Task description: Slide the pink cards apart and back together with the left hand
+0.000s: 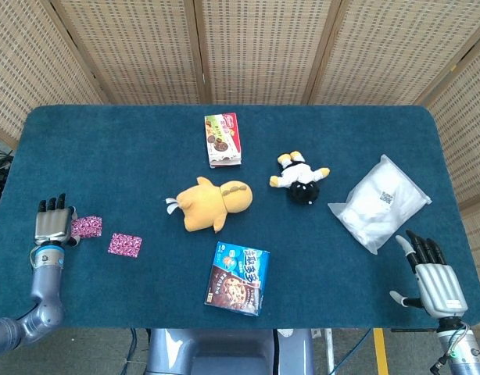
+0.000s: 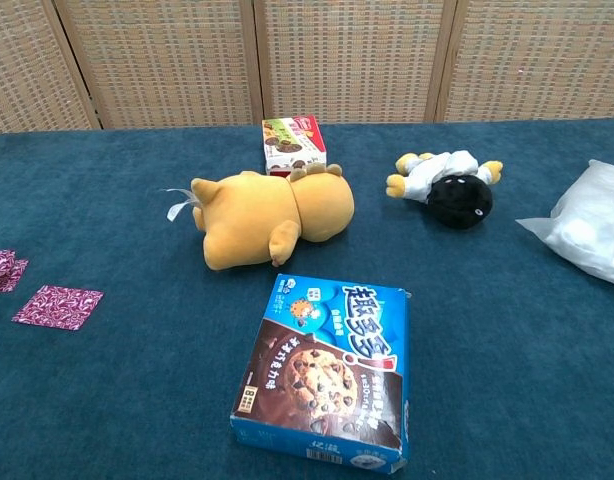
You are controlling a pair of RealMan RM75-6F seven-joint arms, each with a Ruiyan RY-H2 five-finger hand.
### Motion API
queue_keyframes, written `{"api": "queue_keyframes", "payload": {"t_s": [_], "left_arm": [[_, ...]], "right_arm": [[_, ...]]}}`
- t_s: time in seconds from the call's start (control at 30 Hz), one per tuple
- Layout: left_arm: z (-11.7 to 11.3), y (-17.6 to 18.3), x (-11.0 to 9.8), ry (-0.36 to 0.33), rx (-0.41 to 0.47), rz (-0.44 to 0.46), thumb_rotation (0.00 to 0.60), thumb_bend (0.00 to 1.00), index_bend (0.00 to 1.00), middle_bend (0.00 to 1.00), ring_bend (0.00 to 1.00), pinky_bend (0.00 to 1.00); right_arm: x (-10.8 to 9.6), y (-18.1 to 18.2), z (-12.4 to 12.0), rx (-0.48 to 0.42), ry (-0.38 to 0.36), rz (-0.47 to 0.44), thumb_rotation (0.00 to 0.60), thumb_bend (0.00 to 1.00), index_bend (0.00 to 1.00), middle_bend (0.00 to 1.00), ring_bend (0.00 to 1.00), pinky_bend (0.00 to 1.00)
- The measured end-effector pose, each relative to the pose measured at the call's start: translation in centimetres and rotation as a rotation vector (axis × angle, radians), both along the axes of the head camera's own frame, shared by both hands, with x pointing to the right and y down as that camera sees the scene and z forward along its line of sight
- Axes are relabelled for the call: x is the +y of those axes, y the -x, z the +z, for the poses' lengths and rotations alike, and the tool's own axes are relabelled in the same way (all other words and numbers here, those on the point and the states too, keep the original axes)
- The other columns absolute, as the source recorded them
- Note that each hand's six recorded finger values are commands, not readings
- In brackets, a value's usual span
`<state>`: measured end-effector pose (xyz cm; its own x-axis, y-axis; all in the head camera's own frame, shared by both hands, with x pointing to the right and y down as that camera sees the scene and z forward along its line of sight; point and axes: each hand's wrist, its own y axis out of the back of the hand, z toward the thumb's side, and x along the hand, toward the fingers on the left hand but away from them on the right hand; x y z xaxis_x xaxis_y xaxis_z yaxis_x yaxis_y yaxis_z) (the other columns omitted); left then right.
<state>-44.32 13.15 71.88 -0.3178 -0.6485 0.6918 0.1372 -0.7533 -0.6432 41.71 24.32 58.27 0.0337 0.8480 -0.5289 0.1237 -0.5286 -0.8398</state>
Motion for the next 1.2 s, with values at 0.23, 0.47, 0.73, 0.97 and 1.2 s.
{"api": "queue_keyframes", "payload": {"t_s": [0.23, 0.47, 0.73, 0.97, 1.2], "left_arm": [[0.04, -0.04, 0.15, 0.004, -0.006, 0.004, 0.600, 0.30, 0.48, 0.00, 0.00, 0.00], [0.04, 0.35, 0.11, 0.005, -0.013, -0.003, 0.600, 0.29, 0.42, 0.00, 0.00, 0.00], [0.12, 0.59, -0.05, 0.002, -0.015, -0.010, 0.600, 0.29, 0.33, 0.00, 0.00, 0.00], [0.22, 0.19, -0.03, 0.003, -0.005, -0.006, 0.600, 0.28, 0.28, 0.00, 0.00, 0.00], [0.23, -0.06, 0.02, 0.004, -0.003, 0.000, 0.600, 0.27, 0.28, 0.00, 0.00, 0.00]], "right_arm": [[0.00, -0.06, -0.09, -0.002, -0.003, 0.001, 0.600, 0.00, 0.00, 0.00, 0.00, 0.00], [0.01, -0.04, -0.04, -0.002, -0.003, 0.000, 0.600, 0.00, 0.00, 0.00, 0.00, 0.00], [0.01, 0.03, 0.02, 0.000, -0.001, -0.002, 0.600, 0.00, 0.00, 0.00, 0.00, 0.00], [-0.01, 0.00, -0.04, -0.001, -0.003, 0.001, 0.600, 0.00, 0.00, 0.00, 0.00, 0.00], [-0.03, -0.01, -0.10, -0.002, -0.005, 0.001, 0.600, 0.00, 0.00, 0.00, 0.00, 0.00]]}}
